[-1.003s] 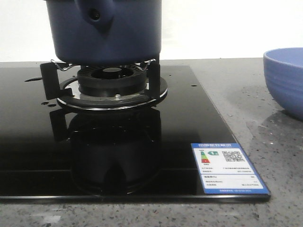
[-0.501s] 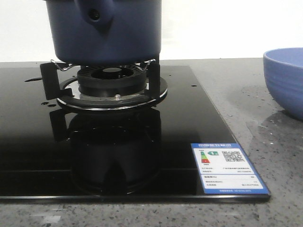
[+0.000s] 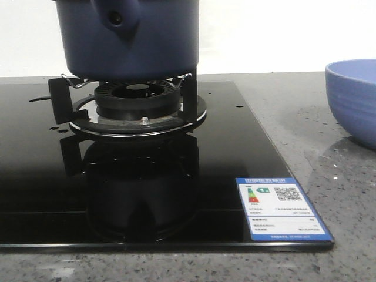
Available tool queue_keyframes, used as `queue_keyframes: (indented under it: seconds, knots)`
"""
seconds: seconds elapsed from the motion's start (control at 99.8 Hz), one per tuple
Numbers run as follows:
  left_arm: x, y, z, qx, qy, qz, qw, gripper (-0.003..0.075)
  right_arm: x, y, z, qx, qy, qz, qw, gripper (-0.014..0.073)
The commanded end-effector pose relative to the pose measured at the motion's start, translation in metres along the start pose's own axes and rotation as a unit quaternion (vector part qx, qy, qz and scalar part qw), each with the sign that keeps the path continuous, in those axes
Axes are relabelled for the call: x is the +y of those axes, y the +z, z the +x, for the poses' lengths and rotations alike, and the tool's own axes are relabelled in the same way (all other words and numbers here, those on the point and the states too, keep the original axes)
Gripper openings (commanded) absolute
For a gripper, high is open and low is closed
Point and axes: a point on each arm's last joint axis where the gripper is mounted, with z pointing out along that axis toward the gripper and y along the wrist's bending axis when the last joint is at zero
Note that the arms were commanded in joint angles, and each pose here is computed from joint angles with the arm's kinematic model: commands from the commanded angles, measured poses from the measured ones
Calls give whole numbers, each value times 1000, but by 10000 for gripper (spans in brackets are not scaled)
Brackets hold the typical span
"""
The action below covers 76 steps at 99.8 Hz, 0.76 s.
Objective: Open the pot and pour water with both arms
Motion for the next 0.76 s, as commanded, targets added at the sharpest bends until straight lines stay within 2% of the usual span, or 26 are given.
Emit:
queue_keyframes:
  seconds: [0.0,0.752]
  knots:
    - [-1,1,4,-20,-9,-2,1000,-20,-1,2,7,-4,-6,6,1000,-69]
    - [-1,1,4,-20,-9,-2,1000,-20,-1,2,8,1,-6,6,1000,-69]
